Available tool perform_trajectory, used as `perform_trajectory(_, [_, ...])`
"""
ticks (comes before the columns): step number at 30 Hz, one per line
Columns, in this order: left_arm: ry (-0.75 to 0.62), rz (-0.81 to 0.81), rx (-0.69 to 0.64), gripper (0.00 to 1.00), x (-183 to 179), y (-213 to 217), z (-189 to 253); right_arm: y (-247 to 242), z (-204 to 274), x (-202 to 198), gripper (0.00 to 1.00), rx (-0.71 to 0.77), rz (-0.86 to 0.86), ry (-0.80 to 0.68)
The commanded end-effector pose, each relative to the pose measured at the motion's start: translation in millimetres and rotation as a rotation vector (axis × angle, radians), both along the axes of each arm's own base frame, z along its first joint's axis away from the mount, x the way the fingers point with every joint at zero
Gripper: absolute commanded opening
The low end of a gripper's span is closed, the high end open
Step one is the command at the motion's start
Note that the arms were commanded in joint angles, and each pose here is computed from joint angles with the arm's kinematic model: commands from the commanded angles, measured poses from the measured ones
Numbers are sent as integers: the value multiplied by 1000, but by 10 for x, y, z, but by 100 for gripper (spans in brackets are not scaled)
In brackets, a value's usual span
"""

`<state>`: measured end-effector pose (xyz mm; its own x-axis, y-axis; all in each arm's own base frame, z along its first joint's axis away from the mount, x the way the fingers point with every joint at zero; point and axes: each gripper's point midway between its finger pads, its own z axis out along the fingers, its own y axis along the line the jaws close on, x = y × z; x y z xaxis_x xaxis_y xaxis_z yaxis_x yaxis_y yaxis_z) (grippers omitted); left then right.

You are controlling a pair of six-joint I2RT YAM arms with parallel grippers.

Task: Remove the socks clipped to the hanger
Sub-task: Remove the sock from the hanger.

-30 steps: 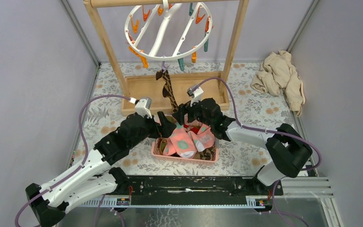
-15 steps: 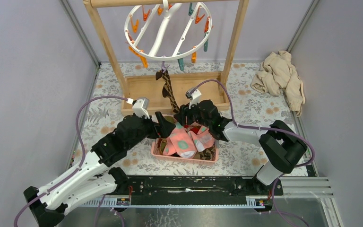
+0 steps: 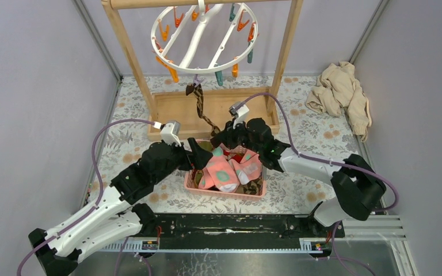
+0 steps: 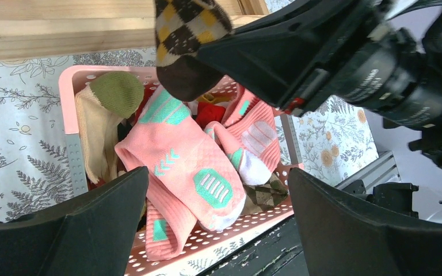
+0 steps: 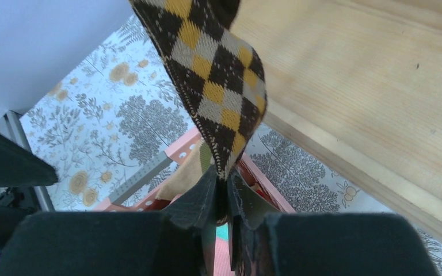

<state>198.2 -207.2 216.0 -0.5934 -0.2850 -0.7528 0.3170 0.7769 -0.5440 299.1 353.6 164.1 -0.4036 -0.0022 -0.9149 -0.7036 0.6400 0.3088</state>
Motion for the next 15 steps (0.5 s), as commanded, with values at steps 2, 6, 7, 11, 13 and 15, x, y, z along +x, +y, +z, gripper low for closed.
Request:
perform_trajectory(2, [-4, 1, -5, 98, -6, 2, -26, -44, 645, -39, 15, 85, 10, -98])
perform_trajectory(6, [-8, 1, 4, 99, 9, 1, -25, -128, 788, -135, 11, 89, 14, -97])
perform_trajectory(7, [-11, 3, 5, 98, 16, 0, -17, -152, 831, -169, 11, 95, 14, -96])
perform_trajectory(11, [-16, 3, 7, 98, 32, -10, -9, -230, 935, -326, 10, 107, 39, -74])
perform_trajectory(13, [-16, 2, 12, 98, 41, -17, -14, -281, 966, -412, 10, 109, 49, -59])
perform_trajectory(15, [-13, -1, 16, 99, 46, -28, -25, -347, 999, -502, 9, 113, 55, -46])
